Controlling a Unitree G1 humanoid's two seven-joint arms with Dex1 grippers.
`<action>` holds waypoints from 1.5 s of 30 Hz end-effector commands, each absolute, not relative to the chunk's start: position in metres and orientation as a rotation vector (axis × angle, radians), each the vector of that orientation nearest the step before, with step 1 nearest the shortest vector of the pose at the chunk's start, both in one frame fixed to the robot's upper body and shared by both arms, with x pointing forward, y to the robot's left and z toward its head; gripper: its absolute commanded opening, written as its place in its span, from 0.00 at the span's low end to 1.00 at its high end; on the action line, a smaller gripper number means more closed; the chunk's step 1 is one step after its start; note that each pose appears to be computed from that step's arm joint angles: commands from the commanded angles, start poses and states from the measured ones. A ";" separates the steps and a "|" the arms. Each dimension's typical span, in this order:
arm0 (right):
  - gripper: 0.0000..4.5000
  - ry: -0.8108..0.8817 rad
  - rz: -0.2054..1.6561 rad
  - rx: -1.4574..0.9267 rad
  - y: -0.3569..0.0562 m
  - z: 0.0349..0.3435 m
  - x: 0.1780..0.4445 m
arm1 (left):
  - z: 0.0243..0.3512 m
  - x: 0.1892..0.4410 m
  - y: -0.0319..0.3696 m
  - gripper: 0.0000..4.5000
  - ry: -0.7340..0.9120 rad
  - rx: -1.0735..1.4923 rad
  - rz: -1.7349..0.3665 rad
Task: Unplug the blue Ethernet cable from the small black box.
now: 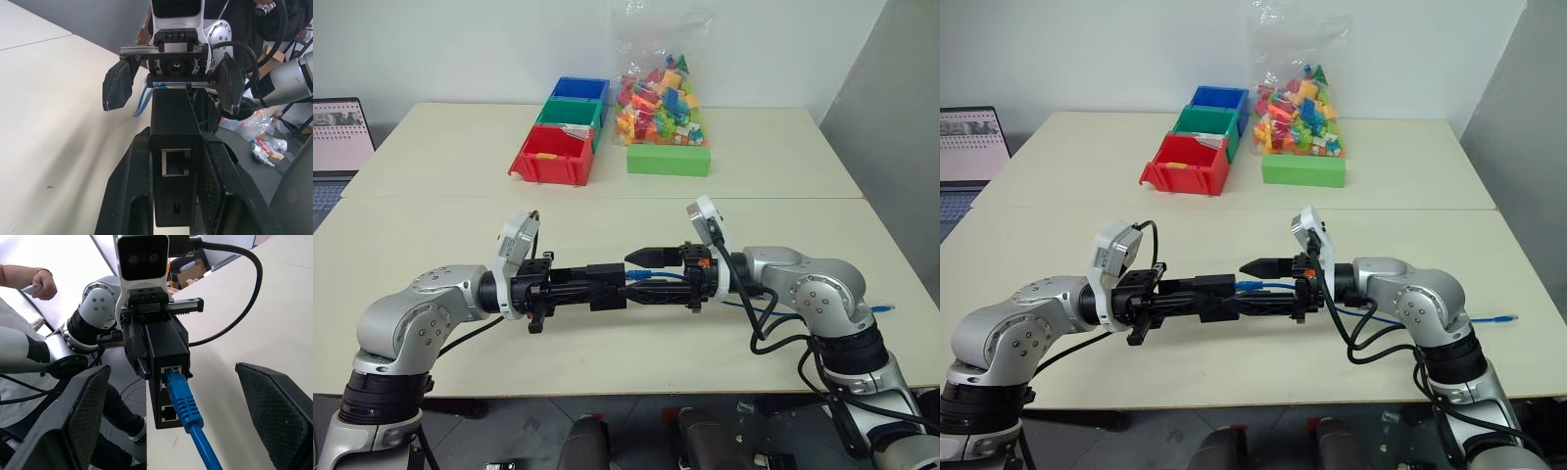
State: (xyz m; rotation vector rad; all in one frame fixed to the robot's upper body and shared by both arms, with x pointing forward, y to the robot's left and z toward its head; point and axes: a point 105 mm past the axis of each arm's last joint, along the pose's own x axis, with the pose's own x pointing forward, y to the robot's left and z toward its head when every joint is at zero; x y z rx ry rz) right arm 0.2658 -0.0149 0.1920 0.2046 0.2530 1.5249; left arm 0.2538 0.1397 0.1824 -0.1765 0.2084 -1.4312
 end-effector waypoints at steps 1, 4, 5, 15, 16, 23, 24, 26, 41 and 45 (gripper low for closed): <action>0.86 0.214 1.535 0.196 -0.015 0.201 0.266 | 0.191 0.252 0.138 0.17 0.171 -0.137 -1.446; 0.73 0.218 1.536 0.190 -0.016 0.200 0.266 | 0.191 0.252 0.138 0.17 0.170 -0.138 -1.443; 0.66 0.219 1.537 0.189 -0.016 0.200 0.266 | 0.191 0.252 0.139 0.17 0.170 -0.138 -1.443; 0.16 0.233 1.560 0.155 -0.019 0.197 0.264 | 0.193 0.254 0.140 0.17 0.170 -0.142 -1.441; 0.15 0.234 1.563 0.155 -0.019 0.197 0.264 | 0.193 0.254 0.140 0.17 0.170 -0.143 -1.441; 0.15 0.228 1.578 0.161 -0.017 0.199 0.264 | 0.192 0.254 0.140 0.17 0.172 -0.140 -1.442; 0.15 0.226 1.585 0.171 -0.016 0.201 0.263 | 0.192 0.254 0.140 0.17 0.173 -0.139 -1.442; 0.15 0.221 1.585 0.189 -0.015 0.203 0.264 | 0.192 0.254 0.139 0.17 0.174 -0.138 -1.444; 0.45 0.272 1.538 0.235 -0.026 0.197 0.264 | 0.190 0.253 0.138 0.17 0.175 -0.138 -1.447; 0.45 0.273 1.527 0.244 -0.026 0.196 0.264 | 0.190 0.253 0.137 0.17 0.175 -0.138 -1.447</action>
